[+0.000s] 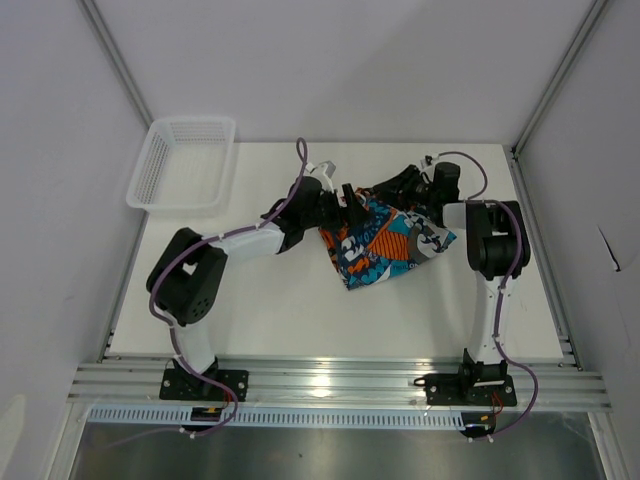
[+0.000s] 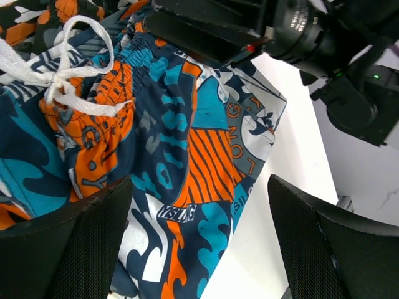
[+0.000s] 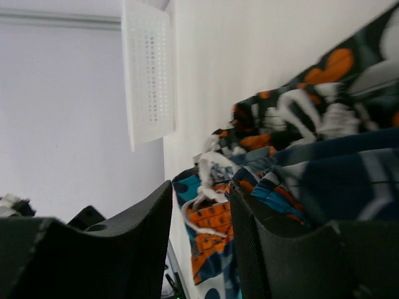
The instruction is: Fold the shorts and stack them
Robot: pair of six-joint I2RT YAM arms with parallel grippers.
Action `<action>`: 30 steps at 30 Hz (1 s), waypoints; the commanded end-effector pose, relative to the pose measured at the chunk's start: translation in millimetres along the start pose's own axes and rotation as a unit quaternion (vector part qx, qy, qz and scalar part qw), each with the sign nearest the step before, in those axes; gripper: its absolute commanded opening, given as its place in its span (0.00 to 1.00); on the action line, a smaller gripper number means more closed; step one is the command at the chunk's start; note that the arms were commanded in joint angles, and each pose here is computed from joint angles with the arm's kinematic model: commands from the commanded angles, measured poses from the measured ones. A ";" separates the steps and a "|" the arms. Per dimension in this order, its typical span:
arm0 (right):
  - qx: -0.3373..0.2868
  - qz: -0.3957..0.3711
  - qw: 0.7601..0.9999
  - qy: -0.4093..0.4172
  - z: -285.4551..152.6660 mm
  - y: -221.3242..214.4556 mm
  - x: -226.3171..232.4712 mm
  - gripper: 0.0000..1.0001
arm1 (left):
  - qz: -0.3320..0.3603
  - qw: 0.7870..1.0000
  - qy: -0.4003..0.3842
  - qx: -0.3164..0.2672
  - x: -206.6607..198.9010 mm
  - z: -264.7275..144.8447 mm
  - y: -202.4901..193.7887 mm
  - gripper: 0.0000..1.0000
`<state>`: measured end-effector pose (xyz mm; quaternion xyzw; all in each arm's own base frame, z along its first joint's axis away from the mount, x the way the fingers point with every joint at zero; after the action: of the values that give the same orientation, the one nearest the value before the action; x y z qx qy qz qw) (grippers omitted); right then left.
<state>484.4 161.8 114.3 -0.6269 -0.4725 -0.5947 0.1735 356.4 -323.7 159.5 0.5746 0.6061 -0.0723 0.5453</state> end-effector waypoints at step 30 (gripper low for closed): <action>-0.121 -0.292 0.945 -0.079 -135.3 -21.3 145.4 0.87 | 0.089 0.958 0.204 -0.180 23.0 -203.1 12.9 0.99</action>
<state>389.6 132.4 286.7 -0.5127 -0.5551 -0.6516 -0.0662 267.3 -182.9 235.2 0.5365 0.6439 0.1669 0.5192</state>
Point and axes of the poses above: each gripper's point midway between its finger pads, its own z axis out along the fingers, its own x axis along the line the jaws close on, y = z × x, the point moved 5 cm from there along -z, back along the fingers, and after that the axes turned 7 degrees about -z, right-handed, at the moved point
